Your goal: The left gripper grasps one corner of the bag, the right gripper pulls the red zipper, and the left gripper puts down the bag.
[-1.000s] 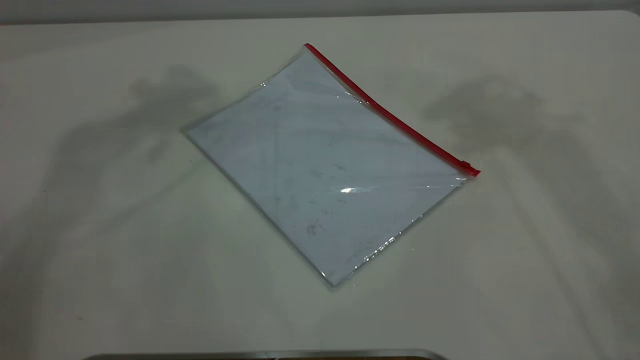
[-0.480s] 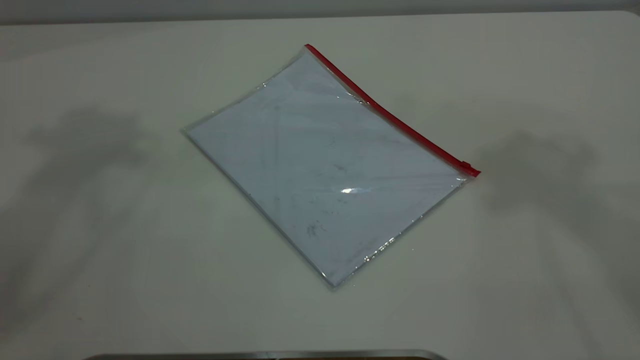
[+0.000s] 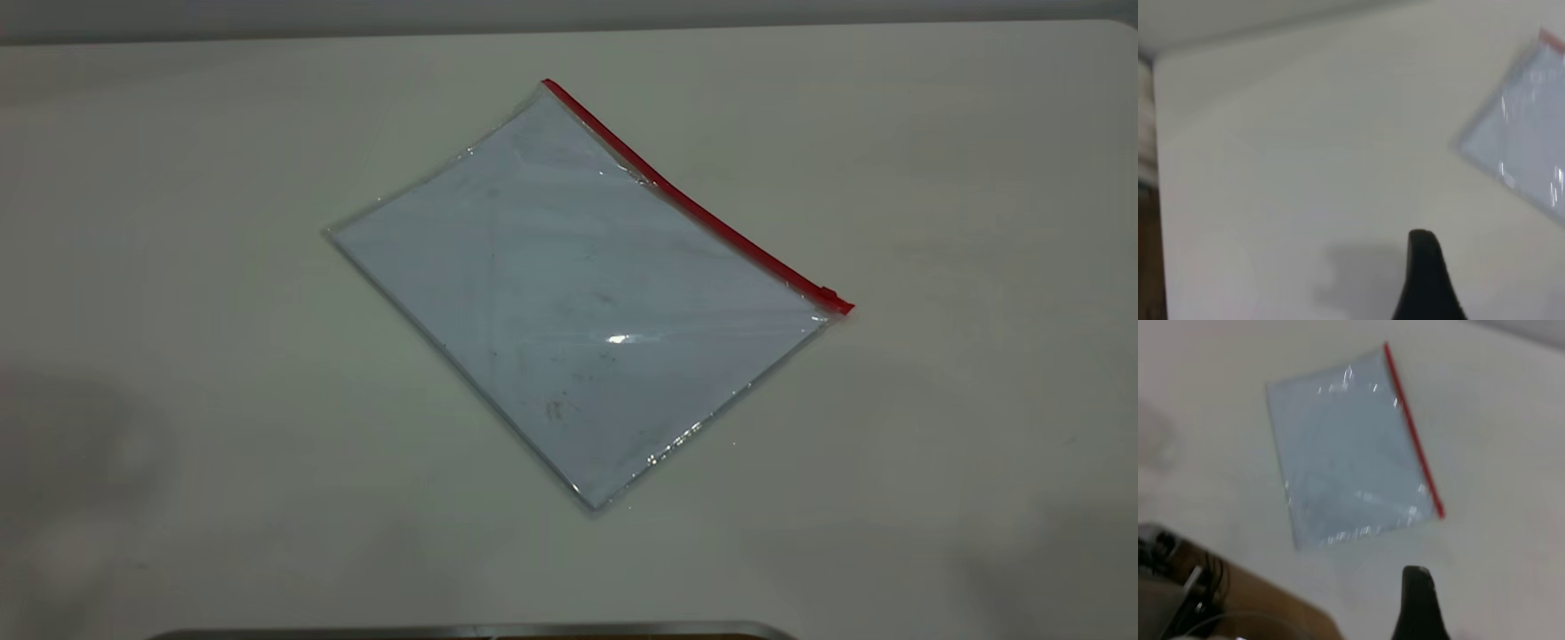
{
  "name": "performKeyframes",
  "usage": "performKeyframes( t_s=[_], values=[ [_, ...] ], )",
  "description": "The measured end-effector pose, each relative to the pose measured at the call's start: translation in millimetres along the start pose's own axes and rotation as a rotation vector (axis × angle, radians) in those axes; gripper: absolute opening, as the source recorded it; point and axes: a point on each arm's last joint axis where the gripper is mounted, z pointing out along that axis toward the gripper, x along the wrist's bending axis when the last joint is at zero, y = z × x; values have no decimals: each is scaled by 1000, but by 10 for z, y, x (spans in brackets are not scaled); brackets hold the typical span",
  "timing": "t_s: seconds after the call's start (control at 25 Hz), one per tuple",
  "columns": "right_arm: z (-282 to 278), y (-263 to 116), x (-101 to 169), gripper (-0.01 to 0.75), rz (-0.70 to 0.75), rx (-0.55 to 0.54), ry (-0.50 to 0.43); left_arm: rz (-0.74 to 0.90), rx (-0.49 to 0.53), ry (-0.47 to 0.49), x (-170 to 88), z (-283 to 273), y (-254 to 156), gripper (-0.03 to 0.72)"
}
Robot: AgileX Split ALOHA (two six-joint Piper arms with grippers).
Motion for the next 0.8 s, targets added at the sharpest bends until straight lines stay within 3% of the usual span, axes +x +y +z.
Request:
performKeyframes(
  t_s=[0.36, 0.64, 0.8],
  values=[
    [-71, -1068, 163, 588, -16, -19, -11, -41, 168, -2, -72, 205, -1332, 582],
    [-33, -1530, 156, 588, -58, -43, -82, -48, 122, -9, -100, 188, -1907, 582],
    [-23, -1714, 145, 588, -76, -69, -122, -62, 73, -59, -150, 146, -2079, 582]
  ],
)
